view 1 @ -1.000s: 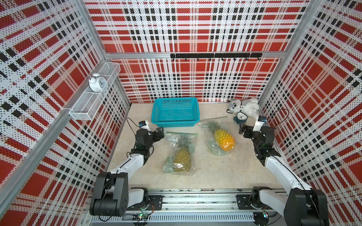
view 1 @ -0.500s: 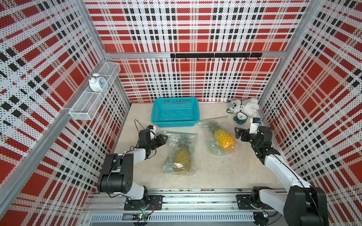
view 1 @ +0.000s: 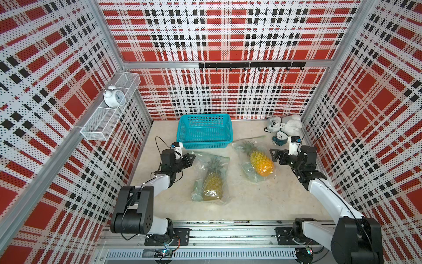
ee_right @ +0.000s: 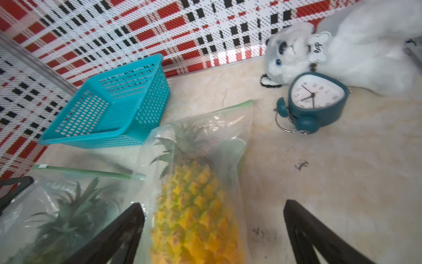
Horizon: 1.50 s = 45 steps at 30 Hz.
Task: Open the zip-top bag and take out the pineapple
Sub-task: Pick up the zipper food storage bag at the center of the board.
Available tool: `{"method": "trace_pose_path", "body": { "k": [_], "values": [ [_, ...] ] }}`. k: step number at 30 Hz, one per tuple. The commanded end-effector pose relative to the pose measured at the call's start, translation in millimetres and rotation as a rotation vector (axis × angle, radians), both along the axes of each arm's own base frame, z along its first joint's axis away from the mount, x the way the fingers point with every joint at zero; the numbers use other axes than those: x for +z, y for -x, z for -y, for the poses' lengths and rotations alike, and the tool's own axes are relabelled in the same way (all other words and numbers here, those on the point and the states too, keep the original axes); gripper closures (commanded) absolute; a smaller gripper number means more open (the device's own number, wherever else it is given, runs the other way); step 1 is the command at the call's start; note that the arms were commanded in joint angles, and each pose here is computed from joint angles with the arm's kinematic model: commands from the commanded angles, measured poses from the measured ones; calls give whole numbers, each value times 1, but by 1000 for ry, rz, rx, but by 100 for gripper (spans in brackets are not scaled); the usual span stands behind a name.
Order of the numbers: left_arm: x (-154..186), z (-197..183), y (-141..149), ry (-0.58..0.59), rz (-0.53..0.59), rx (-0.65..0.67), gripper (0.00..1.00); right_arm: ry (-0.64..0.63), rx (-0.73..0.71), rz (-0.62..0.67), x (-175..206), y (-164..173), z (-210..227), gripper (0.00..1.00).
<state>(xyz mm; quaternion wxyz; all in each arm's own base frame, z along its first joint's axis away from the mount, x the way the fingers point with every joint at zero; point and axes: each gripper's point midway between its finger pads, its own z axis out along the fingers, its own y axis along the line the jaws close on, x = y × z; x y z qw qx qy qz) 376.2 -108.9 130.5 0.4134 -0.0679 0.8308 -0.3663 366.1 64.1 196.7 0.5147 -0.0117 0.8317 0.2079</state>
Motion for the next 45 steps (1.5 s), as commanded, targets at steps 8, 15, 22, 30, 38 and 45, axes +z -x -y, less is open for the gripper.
{"method": "trace_pose_path", "body": {
  "k": [8,15,22,30,38,45],
  "values": [
    [96,80,-3,-96,242,-226,100,-52,289,47,32,3,-81,0],
    [147,130,7,-161,354,-382,100,0,639,335,72,15,-138,0],
    [178,157,24,-175,429,-486,100,46,880,358,73,19,-178,7],
    [210,195,32,-211,469,-613,100,80,908,423,93,15,-182,9],
    [226,211,46,-290,498,-664,100,176,953,427,94,23,-179,13],
    [218,187,50,-404,513,-601,100,232,989,451,101,39,-175,12]
  ]
}}
